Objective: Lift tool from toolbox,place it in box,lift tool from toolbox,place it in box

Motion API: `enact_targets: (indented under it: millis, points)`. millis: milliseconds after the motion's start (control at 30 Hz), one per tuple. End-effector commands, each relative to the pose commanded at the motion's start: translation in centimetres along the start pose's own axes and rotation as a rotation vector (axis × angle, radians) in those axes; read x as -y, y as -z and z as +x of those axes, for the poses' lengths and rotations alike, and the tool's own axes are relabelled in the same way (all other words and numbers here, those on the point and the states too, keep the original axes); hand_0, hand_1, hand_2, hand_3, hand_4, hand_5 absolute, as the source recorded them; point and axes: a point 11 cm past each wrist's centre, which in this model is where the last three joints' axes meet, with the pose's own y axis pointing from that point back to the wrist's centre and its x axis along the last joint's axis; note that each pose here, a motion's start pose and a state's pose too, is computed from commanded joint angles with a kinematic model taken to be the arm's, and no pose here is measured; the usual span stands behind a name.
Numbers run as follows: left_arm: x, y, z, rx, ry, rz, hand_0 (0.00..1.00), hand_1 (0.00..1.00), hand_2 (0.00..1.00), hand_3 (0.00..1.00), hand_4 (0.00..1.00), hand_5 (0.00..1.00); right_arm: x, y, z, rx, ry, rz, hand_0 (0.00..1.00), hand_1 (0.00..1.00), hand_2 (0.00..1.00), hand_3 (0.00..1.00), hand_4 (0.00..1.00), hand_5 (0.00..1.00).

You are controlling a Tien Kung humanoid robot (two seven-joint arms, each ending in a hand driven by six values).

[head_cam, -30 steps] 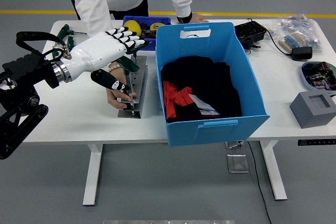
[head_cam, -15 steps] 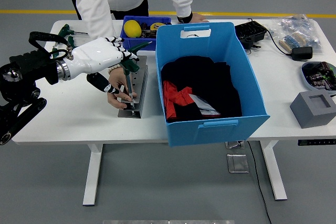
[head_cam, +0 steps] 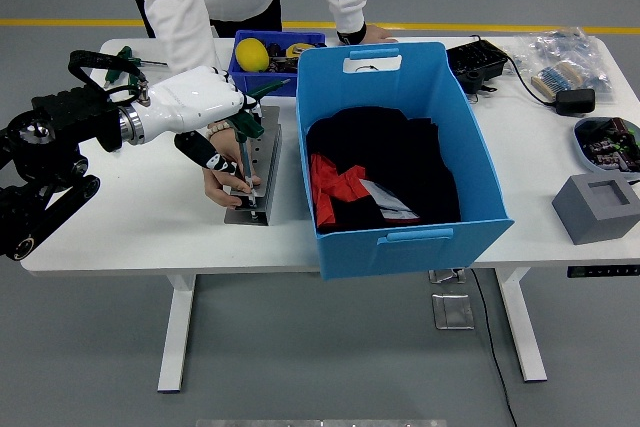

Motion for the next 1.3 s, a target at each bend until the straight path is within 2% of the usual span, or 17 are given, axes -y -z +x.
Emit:
enact_targets:
  millis: [33,67,233,267,433,467,633,667,833,867,1033,1067,1233,1267,1300]
  points:
    - [0.1,0.0,0.0,0.000,0.001,-0.001,0.585,0.401,0.412,0.568,0.998,0.317,0.0,0.0,0.0,0.000,0.000,0.001,0.628,0.633,0.688,0.551,0.807,0.640]
    - [0.1,0.0,0.0,0.000,0.002,-0.001,0.467,0.315,0.321,0.457,0.998,0.309,0.0,0.1,0.0,0.000,-0.001,0.002,0.628,0.633,0.688,0.550,0.808,0.641]
    - [0.3,0.5,0.0,-0.003,0.013,0.006,0.467,0.315,0.321,0.457,0.998,0.309,0.0,0.3,0.2,0.005,-0.002,0.007,0.628,0.633,0.688,0.550,0.808,0.641]
    - [0.3,0.5,0.0,-0.005,0.015,0.008,0.392,0.246,0.260,0.386,0.998,0.306,0.0,0.4,0.2,0.005,-0.002,0.007,0.628,0.633,0.688,0.550,0.807,0.640]
    - [0.3,1.0,-0.1,-0.035,0.018,0.017,0.392,0.246,0.260,0.386,0.998,0.306,0.0,0.5,0.3,0.008,-0.003,0.010,0.628,0.633,0.688,0.550,0.807,0.640]
    - [0.4,1.0,-0.1,-0.040,0.019,0.018,0.354,0.204,0.222,0.334,0.998,0.344,0.0,0.5,0.3,0.008,-0.003,0.011,0.629,0.633,0.688,0.550,0.807,0.640]
    - [0.5,1.3,-0.2,-0.082,0.020,0.028,0.354,0.204,0.222,0.334,0.998,0.344,0.0,0.6,0.3,0.008,-0.003,0.013,0.629,0.633,0.688,0.550,0.807,0.640]
    - [0.6,1.4,-0.2,-0.091,0.019,0.030,0.310,0.153,0.187,0.297,0.998,0.467,0.0,0.7,0.3,0.009,-0.003,0.013,0.630,0.632,0.688,0.550,0.808,0.641]
    - [0.6,1.6,-0.3,-0.118,0.014,0.042,0.310,0.153,0.187,0.297,0.998,0.467,0.0,0.7,0.4,0.008,-0.003,0.014,0.630,0.632,0.688,0.550,0.808,0.641]
    - [0.6,1.6,-0.4,-0.124,0.014,0.045,0.257,0.118,0.159,0.260,0.998,0.510,0.0,0.7,0.4,0.008,-0.003,0.014,0.632,0.634,0.688,0.550,0.808,0.641]
    - [0.7,1.7,-0.6,-0.166,0.010,0.055,0.257,0.118,0.159,0.260,0.998,0.510,0.0,0.8,0.4,0.009,-0.003,0.015,0.632,0.634,0.688,0.550,0.808,0.641]
    - [0.7,1.7,-0.7,-0.173,0.010,0.057,0.223,0.091,0.126,0.210,0.998,0.613,0.0,0.8,0.4,0.009,-0.003,0.015,0.631,0.633,0.688,0.550,0.807,0.641]
    - [0.8,1.7,-1.0,-0.206,0.003,0.068,0.223,0.091,0.126,0.210,0.998,0.613,-0.1,0.8,0.5,0.009,-0.004,0.016,0.631,0.633,0.688,0.550,0.807,0.641]
    - [0.8,1.7,-1.1,-0.210,0.000,0.071,0.180,0.057,0.091,0.156,0.998,0.636,-0.1,0.9,0.5,0.009,-0.004,0.017,0.631,0.633,0.688,0.551,0.807,0.641]
    - [0.8,1.7,-1.2,-0.211,-0.002,0.075,0.180,0.057,0.091,0.156,0.998,0.636,-0.1,0.9,0.5,0.009,-0.004,0.017,0.631,0.633,0.688,0.551,0.807,0.641]
